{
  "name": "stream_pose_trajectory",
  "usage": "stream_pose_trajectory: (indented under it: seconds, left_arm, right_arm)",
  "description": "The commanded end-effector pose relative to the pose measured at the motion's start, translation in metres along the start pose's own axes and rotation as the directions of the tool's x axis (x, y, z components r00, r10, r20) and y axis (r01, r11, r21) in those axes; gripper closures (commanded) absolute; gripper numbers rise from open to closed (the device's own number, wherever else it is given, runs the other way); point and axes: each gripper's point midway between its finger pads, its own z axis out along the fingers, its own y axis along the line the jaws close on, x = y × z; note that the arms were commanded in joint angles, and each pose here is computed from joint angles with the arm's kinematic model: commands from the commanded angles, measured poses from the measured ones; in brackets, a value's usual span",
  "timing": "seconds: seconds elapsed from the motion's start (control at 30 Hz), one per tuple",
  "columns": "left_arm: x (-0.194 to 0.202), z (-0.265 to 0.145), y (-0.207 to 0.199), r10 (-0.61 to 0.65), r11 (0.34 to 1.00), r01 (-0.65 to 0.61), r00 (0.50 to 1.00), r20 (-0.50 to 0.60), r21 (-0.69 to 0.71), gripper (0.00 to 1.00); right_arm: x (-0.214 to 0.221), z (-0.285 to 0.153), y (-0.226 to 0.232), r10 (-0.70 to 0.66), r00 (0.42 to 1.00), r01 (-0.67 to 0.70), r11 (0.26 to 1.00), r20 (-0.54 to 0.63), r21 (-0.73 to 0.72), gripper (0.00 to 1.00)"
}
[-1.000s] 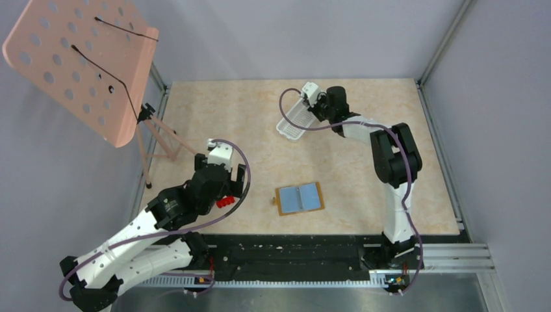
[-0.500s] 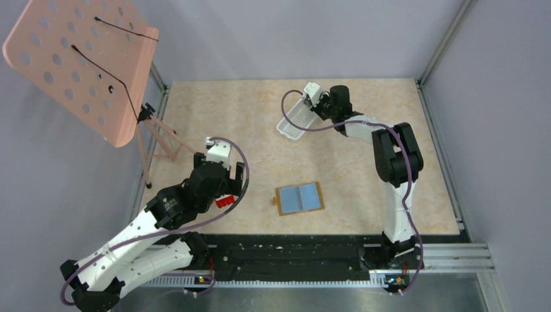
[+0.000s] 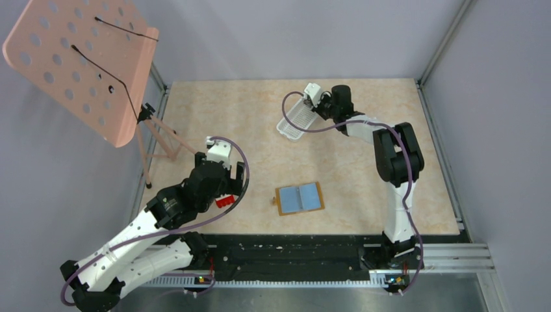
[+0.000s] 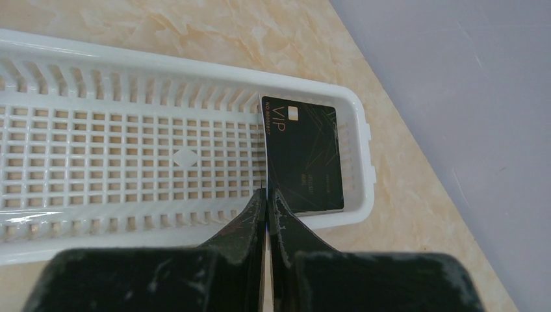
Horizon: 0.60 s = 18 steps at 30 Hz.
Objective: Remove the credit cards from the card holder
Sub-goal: Place the credit card in the storage box.
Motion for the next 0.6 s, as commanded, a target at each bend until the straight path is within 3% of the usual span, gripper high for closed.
stream_pose_trajectory:
  seconds: [0.0,0.2,0.4,0.57]
  left_arm:
    - [-0.009,0.002,-0.003,-0.015,1.000,0.014,0.999,0.033,0.014,0.09]
    - [-0.010,0.002,-0.003,-0.018,1.000,0.017,0.999,0.036,0.013,0.09]
    - [-0.010,0.002,-0.003,-0.019,1.000,0.019,0.999,0.035,0.017,0.09]
    - [-0.010,0.002,-0.004,-0.020,1.000,0.020,0.999,0.035,0.021,0.09]
  right_arm:
    - [-0.031,-0.005,-0.029,-0.046,0.996,0.043,0.998,0.081,0.038,1.00]
    - [-0.032,-0.003,-0.021,-0.068,0.993,0.070,0.997,0.095,-0.013,1.00]
    - [-0.036,-0.008,-0.025,-0.107,0.988,0.105,0.994,0.109,0.024,1.00]
    - [-0.024,-0.004,-0.026,-0.108,0.992,0.106,0.994,0.065,0.029,1.00]
